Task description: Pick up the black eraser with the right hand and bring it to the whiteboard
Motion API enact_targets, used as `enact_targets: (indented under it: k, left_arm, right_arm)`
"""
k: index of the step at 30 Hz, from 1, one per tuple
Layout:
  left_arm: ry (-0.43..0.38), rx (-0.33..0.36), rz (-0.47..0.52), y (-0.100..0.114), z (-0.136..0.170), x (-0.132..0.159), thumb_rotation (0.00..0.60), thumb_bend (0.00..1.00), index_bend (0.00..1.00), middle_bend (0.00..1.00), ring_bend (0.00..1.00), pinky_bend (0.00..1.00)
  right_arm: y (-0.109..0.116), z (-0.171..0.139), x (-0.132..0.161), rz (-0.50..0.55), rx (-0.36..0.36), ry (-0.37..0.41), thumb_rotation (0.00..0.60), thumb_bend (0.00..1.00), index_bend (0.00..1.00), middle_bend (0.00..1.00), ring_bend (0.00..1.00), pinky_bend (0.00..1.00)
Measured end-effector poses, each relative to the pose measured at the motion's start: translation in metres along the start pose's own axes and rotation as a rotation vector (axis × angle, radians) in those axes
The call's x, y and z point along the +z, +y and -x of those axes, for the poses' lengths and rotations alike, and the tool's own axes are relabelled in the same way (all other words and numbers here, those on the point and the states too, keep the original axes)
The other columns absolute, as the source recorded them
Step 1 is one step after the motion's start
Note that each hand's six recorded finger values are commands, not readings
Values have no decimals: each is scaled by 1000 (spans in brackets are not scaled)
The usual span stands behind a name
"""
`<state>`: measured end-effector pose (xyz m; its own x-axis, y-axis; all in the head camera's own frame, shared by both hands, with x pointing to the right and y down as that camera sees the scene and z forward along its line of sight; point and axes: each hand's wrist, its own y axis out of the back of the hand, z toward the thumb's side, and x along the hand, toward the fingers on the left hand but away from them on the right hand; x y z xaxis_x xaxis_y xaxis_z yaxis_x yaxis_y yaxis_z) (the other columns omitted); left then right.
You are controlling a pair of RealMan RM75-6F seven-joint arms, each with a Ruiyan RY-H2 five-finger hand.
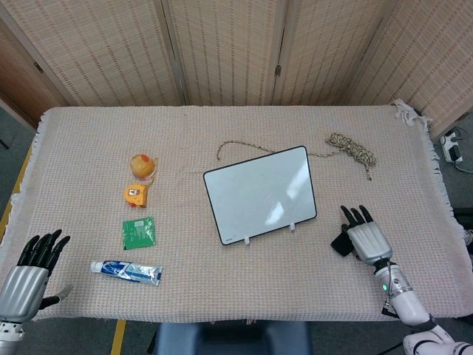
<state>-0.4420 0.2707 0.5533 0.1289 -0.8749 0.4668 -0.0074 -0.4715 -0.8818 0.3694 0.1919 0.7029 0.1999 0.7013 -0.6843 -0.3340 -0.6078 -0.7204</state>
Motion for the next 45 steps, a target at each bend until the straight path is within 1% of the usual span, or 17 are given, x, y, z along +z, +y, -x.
enact_targets:
  k: [3, 5, 9, 10, 16, 22, 28, 34, 36, 39, 41, 44, 45]
  left_arm:
    - [0, 1, -1, 0, 0, 0, 600, 210, 0, 43, 35, 0]
    - [-1, -1, -4, -1, 0, 0, 600, 210, 0, 43, 35, 0]
    - [-2, -6, -8, -2, 0, 1, 600, 210, 0, 43, 35, 0]
    - [-2, -6, -8, -2, 0, 1, 600, 210, 0, 44, 35, 0]
    - [-1, -1, 7, 0, 1, 0, 600, 210, 0, 43, 35, 0]
    - [-6, 9, 25, 4, 2, -1, 600, 210, 0, 44, 35, 0]
    - [-12, 11, 40, 7, 3, -2, 600, 210, 0, 43, 35, 0]
    - [-16, 11, 49, 8, 4, -3, 600, 210, 0, 47, 36, 0]
    - [-21, 11, 49, 9, 4, -2, 600, 210, 2, 52, 36, 0]
    - [-23, 12, 50, 9, 4, -2, 600, 210, 5, 54, 37, 0]
    - [-17, 10, 53, 8, 3, -3, 600, 210, 6, 54, 36, 0]
    - [-15, 8, 54, 8, 2, -4, 600, 210, 7, 55, 37, 0]
    - [-15, 7, 53, 8, 2, -4, 600, 210, 7, 55, 37, 0]
  right_arm:
    - [7, -2, -1, 21, -36, -1, 600, 314, 571, 63, 92, 0]
    - [15, -3, -1, 38, -75, -2, 600, 314, 572, 70, 92, 0]
    - [35, -1, 6, 80, -181, 5, 600, 315, 575, 78, 92, 0]
    - [42, 1, 11, 95, -218, 11, 600, 315, 576, 80, 93, 0]
    - [68, 20, 44, 156, -377, 37, 600, 314, 578, 79, 91, 0]
    - [85, 49, 74, 162, -500, 42, 600, 314, 577, 69, 86, 0]
    - [97, 74, 93, 161, -575, 37, 600, 314, 578, 67, 76, 0]
    - [101, 91, 106, 159, -604, 39, 600, 315, 570, 60, 75, 0]
    - [104, 97, 110, 169, -608, 41, 600, 314, 547, 42, 74, 0]
    - [107, 104, 115, 173, -607, 41, 600, 315, 444, 9, 58, 0]
    - [106, 106, 116, 168, -601, 38, 600, 315, 281, 0, 28, 0]
    - [105, 106, 116, 163, -599, 39, 600, 315, 140, 0, 7, 0]
    - [105, 105, 115, 162, -597, 39, 600, 314, 113, 0, 3, 0]
